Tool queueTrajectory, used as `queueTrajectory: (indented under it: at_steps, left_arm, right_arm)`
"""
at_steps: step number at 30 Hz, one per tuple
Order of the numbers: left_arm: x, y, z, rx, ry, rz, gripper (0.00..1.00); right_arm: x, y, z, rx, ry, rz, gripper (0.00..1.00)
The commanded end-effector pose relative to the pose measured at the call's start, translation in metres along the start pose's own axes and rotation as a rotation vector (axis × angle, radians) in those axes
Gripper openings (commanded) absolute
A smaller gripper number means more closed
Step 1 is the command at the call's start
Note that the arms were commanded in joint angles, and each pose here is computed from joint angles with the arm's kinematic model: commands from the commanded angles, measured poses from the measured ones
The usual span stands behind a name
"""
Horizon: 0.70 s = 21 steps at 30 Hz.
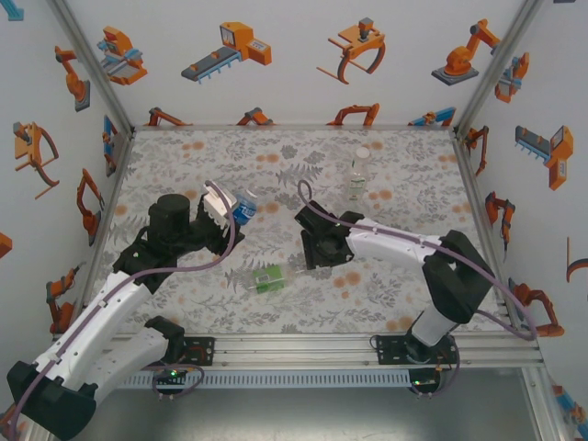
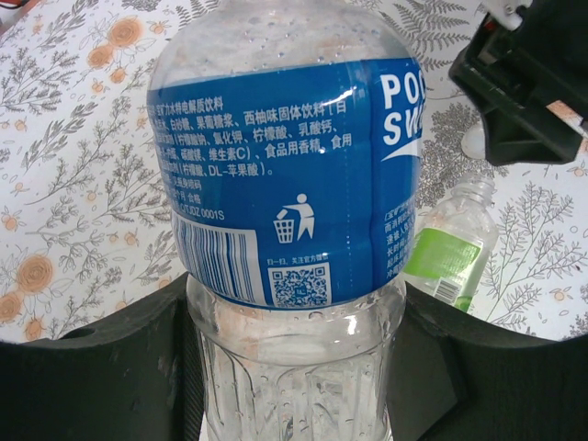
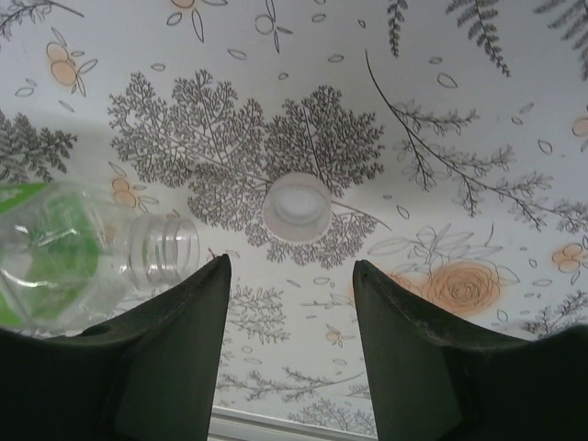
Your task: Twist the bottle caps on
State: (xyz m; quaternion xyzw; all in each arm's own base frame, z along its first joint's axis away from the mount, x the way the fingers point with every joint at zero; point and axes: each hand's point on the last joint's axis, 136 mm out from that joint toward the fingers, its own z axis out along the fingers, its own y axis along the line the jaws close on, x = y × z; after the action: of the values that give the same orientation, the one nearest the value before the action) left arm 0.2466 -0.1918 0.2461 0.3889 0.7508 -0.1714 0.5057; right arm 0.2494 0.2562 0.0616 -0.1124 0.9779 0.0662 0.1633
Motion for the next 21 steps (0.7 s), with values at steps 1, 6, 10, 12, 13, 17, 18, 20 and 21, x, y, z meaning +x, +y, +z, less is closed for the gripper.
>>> queueTrajectory:
  at_steps: [1,6,10,12,13,17,18,20,21]
  left_arm:
    - [-0.006,0.002,-0.002,-0.007,-0.016,0.023,0.00]
    - [-0.006,0.002,-0.001,-0.003,-0.008,0.025,0.00]
    - [-0.005,0.001,0.001,0.005,-0.001,0.023,0.00]
    - [-0.005,0.001,0.002,0.011,0.003,0.020,0.00]
    - [-0.004,0.000,0.003,0.015,0.007,0.020,0.00]
    - [-0.003,-0.001,0.004,0.023,0.013,0.018,0.00]
    - [-0.004,0.000,0.004,0.023,0.013,0.018,0.00]
    - [-0.003,-0.001,0.004,0.025,0.017,0.017,0.00]
    - [-0.003,-0.001,0.004,0.025,0.019,0.018,0.00]
  right_arm:
    - [-0.009,0.001,0.006,0.041,-0.015,-0.037,0.53]
    - [-0.012,0.000,0.017,0.073,-0.004,-0.060,0.50]
    - [-0.014,0.002,0.021,0.071,-0.003,-0.064,0.45]
    - [-0.015,0.003,0.023,0.075,0.001,-0.070,0.44]
    - [-0.014,0.002,0.026,0.078,0.002,-0.070,0.44]
    - [-0.016,0.004,0.028,0.067,0.013,-0.071,0.40]
    - [-0.016,0.004,0.028,0.068,0.009,-0.071,0.39]
    - [-0.018,0.004,0.028,0.068,-0.001,-0.074,0.36]
    - [-0.019,0.005,0.027,0.064,-0.002,-0.075,0.35]
